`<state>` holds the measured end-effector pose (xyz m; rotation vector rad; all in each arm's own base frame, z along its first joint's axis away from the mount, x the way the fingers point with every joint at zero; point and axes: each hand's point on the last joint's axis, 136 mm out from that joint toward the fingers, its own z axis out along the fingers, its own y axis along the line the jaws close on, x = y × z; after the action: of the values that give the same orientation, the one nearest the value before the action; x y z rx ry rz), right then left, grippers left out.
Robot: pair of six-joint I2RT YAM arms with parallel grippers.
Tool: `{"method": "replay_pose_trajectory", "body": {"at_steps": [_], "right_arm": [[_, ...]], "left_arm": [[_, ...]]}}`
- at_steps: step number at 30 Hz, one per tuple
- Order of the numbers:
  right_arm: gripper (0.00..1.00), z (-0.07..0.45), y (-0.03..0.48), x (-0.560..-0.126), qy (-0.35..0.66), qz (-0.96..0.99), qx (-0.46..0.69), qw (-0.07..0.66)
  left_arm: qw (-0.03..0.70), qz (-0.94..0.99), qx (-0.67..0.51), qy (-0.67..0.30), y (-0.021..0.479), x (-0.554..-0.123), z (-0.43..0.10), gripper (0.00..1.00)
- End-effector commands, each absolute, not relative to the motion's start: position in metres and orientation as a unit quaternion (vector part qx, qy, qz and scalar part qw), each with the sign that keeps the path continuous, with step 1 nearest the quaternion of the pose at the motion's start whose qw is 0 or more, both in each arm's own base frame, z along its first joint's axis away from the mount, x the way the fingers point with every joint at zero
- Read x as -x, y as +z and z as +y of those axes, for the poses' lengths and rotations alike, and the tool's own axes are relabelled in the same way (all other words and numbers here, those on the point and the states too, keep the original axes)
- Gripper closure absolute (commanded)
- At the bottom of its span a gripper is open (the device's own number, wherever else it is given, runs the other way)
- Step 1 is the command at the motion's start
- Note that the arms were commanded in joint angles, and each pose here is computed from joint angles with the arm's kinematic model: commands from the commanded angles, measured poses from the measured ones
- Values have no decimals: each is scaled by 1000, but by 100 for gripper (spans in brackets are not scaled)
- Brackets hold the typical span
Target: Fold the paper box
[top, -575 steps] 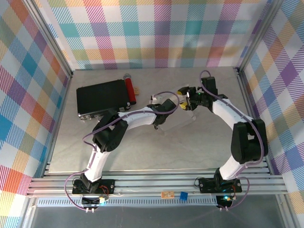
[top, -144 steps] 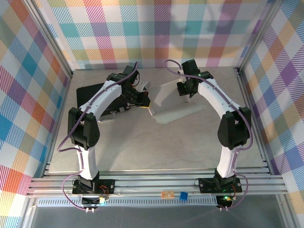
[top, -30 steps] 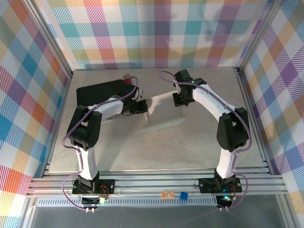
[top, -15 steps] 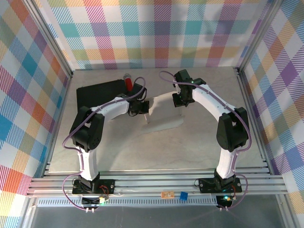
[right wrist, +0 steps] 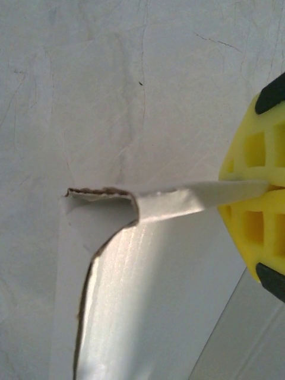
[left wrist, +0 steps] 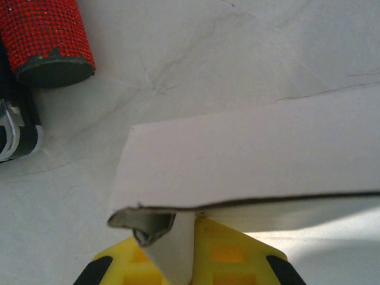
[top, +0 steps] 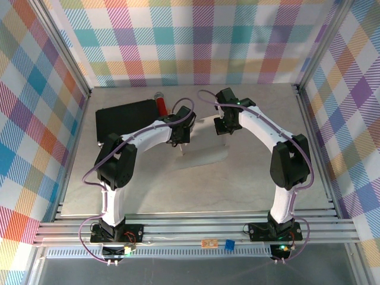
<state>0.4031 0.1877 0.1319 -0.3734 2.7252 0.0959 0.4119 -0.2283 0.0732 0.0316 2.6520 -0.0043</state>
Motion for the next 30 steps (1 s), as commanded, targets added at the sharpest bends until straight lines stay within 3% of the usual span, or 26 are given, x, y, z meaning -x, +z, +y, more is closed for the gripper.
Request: {"method": "replay_pose_trajectory", "body": {"at_steps": [1, 7, 10, 13, 19, 30], "right_arm": [[100, 182, 140, -410, 27, 972, 119, 202], [100, 184, 139, -410, 33, 972, 122, 200], [100, 185, 138, -408, 34, 972, 124, 195], [100, 184, 136, -408, 32, 973, 124, 194], [100, 183, 134, -408, 30, 973, 124, 193], [100, 184, 135, -408, 35, 973, 124, 193]], "left_arm": [[212, 973, -29, 81, 57, -399, -198, 100], [207, 977, -46, 0, 52, -395, -225, 97], [208, 976, -51, -47, 56, -391, -238, 72], [212, 973, -51, -80, 63, -389, -246, 60], [216, 971, -37, -99, 73, -389, -239, 60], [199, 970, -22, -137, 61, -395, -239, 73]]}}
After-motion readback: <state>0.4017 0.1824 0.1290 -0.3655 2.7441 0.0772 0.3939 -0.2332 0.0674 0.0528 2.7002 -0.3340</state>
